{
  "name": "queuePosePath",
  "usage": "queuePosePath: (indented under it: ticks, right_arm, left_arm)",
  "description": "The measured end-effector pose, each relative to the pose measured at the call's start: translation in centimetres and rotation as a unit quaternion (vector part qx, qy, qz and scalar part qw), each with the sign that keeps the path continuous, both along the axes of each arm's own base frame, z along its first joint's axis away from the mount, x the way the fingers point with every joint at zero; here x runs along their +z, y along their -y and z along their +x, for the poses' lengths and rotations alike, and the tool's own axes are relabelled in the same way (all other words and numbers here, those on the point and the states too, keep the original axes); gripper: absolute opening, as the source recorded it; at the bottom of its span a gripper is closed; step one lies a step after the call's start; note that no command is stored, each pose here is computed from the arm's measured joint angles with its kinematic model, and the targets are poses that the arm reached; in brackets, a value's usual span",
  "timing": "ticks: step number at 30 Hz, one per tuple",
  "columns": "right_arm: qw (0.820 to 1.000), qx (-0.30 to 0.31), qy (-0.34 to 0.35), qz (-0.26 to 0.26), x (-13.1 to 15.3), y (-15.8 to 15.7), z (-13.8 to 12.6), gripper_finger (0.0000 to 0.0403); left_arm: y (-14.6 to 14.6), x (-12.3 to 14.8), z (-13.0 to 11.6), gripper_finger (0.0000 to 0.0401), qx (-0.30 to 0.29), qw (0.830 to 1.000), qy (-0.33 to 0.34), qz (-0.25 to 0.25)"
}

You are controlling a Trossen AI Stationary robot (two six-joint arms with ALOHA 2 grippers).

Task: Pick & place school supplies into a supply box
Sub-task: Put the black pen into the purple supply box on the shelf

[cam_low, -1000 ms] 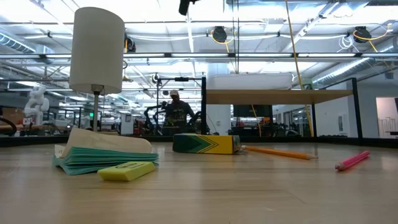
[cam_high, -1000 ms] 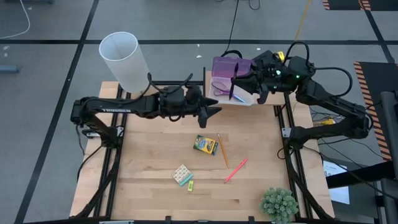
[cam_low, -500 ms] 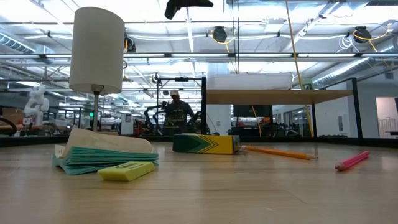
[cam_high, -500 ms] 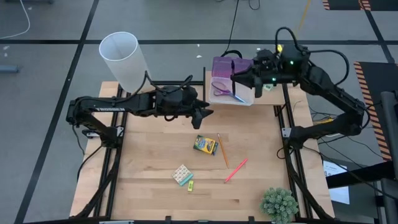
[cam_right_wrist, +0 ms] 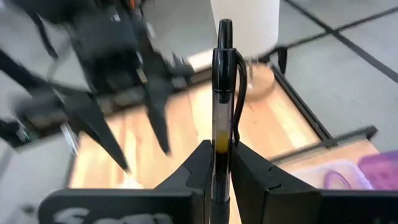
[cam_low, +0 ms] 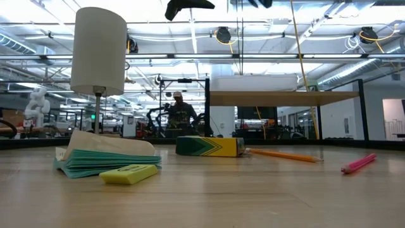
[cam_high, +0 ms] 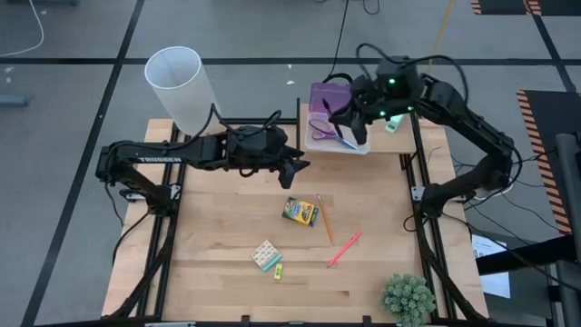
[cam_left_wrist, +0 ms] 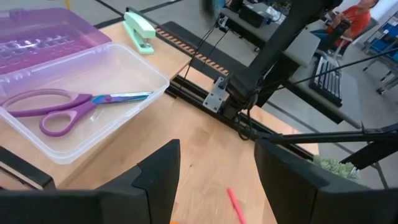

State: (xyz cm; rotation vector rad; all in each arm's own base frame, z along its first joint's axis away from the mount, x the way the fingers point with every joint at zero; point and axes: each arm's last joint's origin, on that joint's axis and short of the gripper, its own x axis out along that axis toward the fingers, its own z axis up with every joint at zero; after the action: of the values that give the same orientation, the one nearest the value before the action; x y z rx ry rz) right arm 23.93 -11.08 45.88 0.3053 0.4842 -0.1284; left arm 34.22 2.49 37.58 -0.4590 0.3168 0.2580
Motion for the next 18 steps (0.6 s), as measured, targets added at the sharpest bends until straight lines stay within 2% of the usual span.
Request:
queuePosePath:
  ticks: [8, 14, 18]
  right_arm:
    - [0.991, -0.003, -0.127, -0.052, -3.4, 2.2, 1.4, 0.0038]
    - [0.985, 0.005, -0.163, -0.061, -5.0, 3.9, 2.2, 0.0038]
    - [0.978, -0.019, -0.196, -0.070, -6.0, 4.9, 2.4, 0.0038]
  left_arm:
    - [0.0, 0.0, 0.0, 0.0209, 0.001, 1.000, 0.000, -0.001]
    - [0.0, 0.0, 0.0, 0.0209, 0.001, 1.000, 0.000, -0.001]
    - [0.0, 0.0, 0.0, 0.0209, 0.000, 1.000, 0.001, 0.000]
